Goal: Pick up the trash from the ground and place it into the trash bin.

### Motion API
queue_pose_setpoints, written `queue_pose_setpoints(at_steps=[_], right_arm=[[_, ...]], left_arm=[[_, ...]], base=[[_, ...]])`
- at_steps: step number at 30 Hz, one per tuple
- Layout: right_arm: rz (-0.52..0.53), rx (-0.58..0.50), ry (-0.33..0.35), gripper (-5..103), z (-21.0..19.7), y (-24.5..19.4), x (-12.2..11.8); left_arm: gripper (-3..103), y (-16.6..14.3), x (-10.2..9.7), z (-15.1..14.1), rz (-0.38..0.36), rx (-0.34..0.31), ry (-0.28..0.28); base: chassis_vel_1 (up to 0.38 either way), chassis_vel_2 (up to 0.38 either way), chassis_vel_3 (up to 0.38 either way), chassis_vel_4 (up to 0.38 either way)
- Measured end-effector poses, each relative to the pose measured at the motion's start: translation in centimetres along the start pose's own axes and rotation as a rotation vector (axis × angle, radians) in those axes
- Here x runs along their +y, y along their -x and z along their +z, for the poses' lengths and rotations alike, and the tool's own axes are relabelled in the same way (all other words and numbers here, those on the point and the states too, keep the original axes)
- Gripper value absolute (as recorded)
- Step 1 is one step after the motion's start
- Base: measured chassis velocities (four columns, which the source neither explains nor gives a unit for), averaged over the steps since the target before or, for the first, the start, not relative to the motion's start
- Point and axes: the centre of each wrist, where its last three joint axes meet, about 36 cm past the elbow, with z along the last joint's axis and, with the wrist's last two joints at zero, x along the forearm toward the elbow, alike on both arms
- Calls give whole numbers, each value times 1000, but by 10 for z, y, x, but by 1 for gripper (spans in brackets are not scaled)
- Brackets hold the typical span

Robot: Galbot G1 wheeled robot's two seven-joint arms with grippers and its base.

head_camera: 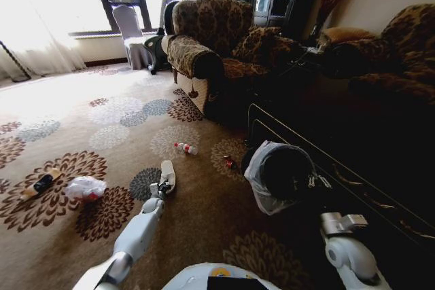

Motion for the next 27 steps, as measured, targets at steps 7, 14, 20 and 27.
queue_pose_setpoints(at_steps=[7, 14, 20, 27], right_arm=[[9, -13, 11, 0, 6, 10, -5], [6, -14, 20, 0, 10, 18, -7], [24, -22, 17, 0, 11, 15, -11], [11, -33, 23, 0, 14, 24, -5]], left_arm=[[0, -31, 13, -25, 52, -119, -112], [0, -66, 35, -38, 43, -260, 6], [0, -126, 41, -60, 130, -353, 122], [0, -188, 26, -91, 210, -450, 107]], base=[[0, 0, 0, 0], [0, 0, 0, 0], [0, 0, 0, 0], [0, 0, 0, 0]])
